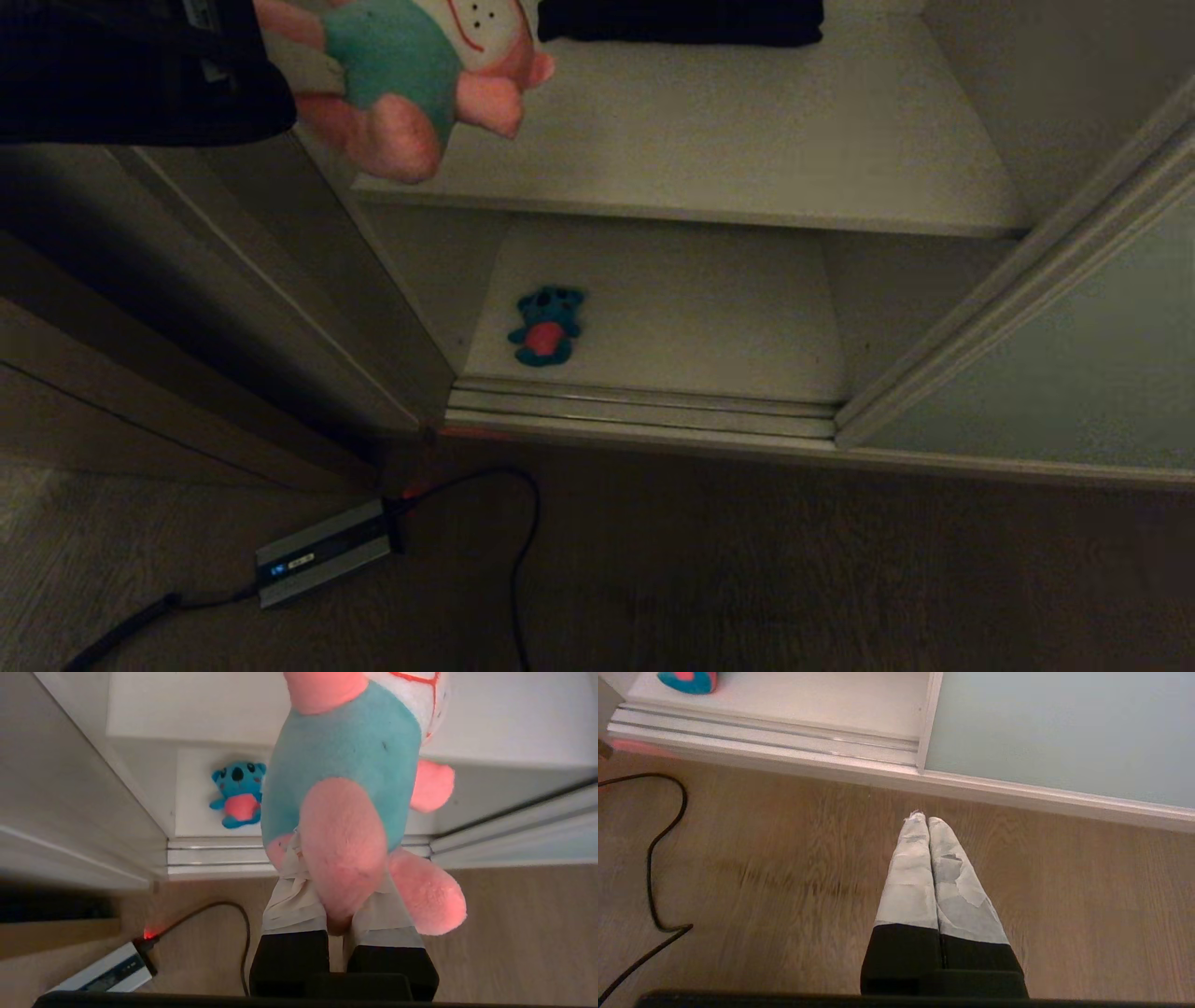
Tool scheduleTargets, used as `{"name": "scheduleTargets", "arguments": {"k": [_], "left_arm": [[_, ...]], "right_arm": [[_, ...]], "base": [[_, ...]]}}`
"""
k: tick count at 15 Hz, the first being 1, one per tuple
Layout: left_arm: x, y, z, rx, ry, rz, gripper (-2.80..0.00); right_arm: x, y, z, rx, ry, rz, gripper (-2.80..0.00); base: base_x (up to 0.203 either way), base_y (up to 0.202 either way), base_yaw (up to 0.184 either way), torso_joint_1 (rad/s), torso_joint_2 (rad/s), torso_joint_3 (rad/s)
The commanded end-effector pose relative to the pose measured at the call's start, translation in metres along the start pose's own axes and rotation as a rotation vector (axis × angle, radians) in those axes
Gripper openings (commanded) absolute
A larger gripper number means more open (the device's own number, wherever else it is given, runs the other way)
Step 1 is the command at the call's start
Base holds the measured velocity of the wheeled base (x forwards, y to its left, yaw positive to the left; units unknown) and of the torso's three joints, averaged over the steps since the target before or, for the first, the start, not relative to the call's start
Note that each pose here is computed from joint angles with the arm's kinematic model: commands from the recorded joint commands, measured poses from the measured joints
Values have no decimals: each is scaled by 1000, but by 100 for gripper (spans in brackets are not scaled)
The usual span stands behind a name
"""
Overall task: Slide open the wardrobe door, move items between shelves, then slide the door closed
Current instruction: Place the pink doll on the lower shelf
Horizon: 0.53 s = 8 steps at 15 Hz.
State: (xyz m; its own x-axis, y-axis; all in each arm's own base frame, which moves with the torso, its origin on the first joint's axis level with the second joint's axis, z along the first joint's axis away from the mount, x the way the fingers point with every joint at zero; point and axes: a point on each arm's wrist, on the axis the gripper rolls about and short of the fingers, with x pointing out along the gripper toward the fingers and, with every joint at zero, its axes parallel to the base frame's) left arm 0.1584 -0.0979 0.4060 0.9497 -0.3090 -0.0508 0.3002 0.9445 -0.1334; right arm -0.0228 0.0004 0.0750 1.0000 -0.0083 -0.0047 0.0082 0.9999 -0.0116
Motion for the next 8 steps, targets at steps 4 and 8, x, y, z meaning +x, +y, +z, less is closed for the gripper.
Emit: {"name": "scheduleTargets", "arguments": {"k": [4,8], "left_arm": [[1,0,-4,0,13,4,-280],[3,0,-6,-4,-12,1,-280]], "right_arm": [[0,0,-1,-1,5,1,-280],[0,0,-1,-1,5,1,-280]], "base": [[-15,0,0,-1,1,2],[0,0,0,-1,2,-10]]}}
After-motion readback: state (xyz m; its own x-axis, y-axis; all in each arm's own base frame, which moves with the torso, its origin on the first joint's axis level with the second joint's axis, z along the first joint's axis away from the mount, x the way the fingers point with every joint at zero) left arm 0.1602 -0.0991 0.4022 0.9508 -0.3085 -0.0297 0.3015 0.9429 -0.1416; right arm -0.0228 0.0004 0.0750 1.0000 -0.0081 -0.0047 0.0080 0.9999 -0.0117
